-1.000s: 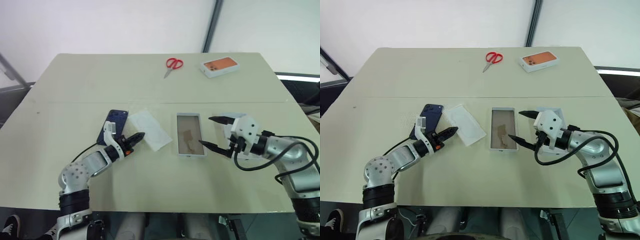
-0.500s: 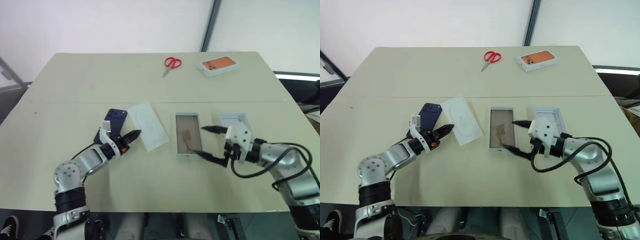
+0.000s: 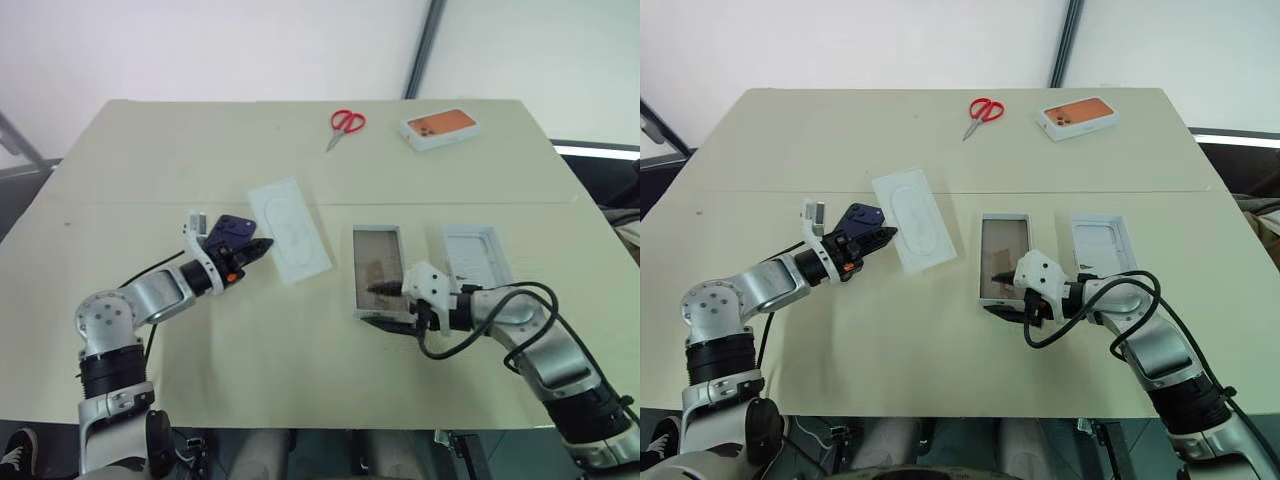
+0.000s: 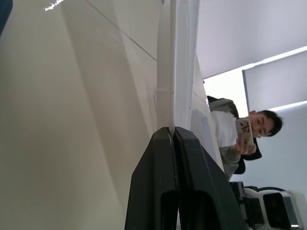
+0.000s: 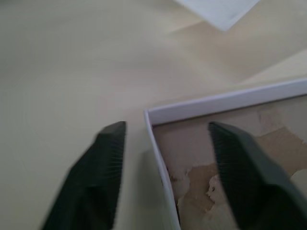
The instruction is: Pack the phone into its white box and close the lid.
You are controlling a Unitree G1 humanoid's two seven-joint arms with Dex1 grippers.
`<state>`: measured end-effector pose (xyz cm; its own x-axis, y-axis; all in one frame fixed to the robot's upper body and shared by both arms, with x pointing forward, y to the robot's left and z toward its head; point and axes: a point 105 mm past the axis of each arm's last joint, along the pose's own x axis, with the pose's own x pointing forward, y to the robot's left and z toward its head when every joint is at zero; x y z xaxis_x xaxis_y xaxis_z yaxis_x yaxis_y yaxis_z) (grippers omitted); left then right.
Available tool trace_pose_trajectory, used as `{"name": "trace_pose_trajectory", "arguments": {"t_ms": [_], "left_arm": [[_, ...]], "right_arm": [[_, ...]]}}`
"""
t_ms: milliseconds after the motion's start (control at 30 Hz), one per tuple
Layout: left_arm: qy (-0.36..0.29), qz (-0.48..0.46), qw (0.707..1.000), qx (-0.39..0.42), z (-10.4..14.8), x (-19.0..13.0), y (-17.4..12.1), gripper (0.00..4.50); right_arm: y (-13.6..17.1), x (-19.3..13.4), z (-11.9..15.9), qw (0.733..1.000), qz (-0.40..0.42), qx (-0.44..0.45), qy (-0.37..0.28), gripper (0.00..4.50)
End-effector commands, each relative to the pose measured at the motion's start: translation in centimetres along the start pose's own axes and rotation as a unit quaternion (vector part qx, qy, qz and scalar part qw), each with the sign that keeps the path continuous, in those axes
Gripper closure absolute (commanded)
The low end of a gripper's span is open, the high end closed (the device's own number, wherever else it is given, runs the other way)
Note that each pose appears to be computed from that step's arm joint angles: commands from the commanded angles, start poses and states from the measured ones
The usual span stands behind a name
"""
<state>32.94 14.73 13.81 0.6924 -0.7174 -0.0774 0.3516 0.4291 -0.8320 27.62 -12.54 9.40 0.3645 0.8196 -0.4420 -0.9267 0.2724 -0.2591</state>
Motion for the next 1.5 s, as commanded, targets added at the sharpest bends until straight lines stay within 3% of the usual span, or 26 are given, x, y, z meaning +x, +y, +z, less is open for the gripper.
{"name": "trace_pose_trajectory", "arguments": {"t_ms": [33,100,300,500,667,767,933,1100,1300,1500], "left_arm": [[-0.01,-0.017,1.0,0.02,0.5,0.0,-1.3,4.5],[-0.006,-0.015,1.0,0.024,0.4,0.0,-1.3,4.5],[-0.018,-0.026,0.999,0.019,1.5,-0.1,-2.1,4.5],[-0.013,-0.054,0.998,0.005,2.5,-0.3,-3.6,4.5],[0.022,-0.06,0.998,-0.004,1.1,-0.4,-3.7,4.5],[0.042,-0.052,0.998,-0.001,0.2,-0.4,-3.3,4.5],[0.064,-0.047,0.997,-0.002,-0.7,-0.5,-3.0,4.5],[0.093,-0.059,0.994,0.0,-2.1,-0.1,-3.3,4.5],[0.122,-0.063,0.99,0.001,-3.3,1.0,-3.2,4.5],[0.165,-0.05,0.985,0.002,-4.9,2.3,-2.5,4.5]], "right_arm": [[0.2,-0.1,-1.3,0.999,0.01,-0.03,0.029,3.5],[0.4,-0.1,-1.1,0.999,0.019,-0.032,0.023,4.44],[0.5,0.2,1.0,0.999,0.023,-0.045,-0.018,4.44],[3.0,2.3,2.7,0.996,0.05,-0.045,-0.054,4.44],[3.5,3.6,3.0,0.996,0.049,-0.033,-0.068,4.44],[3.2,3.6,3.1,0.996,0.049,-0.016,-0.07,3.64],[1.7,2.2,3.0,0.997,0.012,-0.05,-0.055,1.05],[0.4,-2.6,4.1,0.997,-0.012,0.005,-0.07,1.05],[-1.3,-5.7,3.3,0.995,-0.062,0.035,-0.064,1.05],[-3.5,-6.3,3.0,0.989,-0.123,0.033,-0.076,1.05]]}}
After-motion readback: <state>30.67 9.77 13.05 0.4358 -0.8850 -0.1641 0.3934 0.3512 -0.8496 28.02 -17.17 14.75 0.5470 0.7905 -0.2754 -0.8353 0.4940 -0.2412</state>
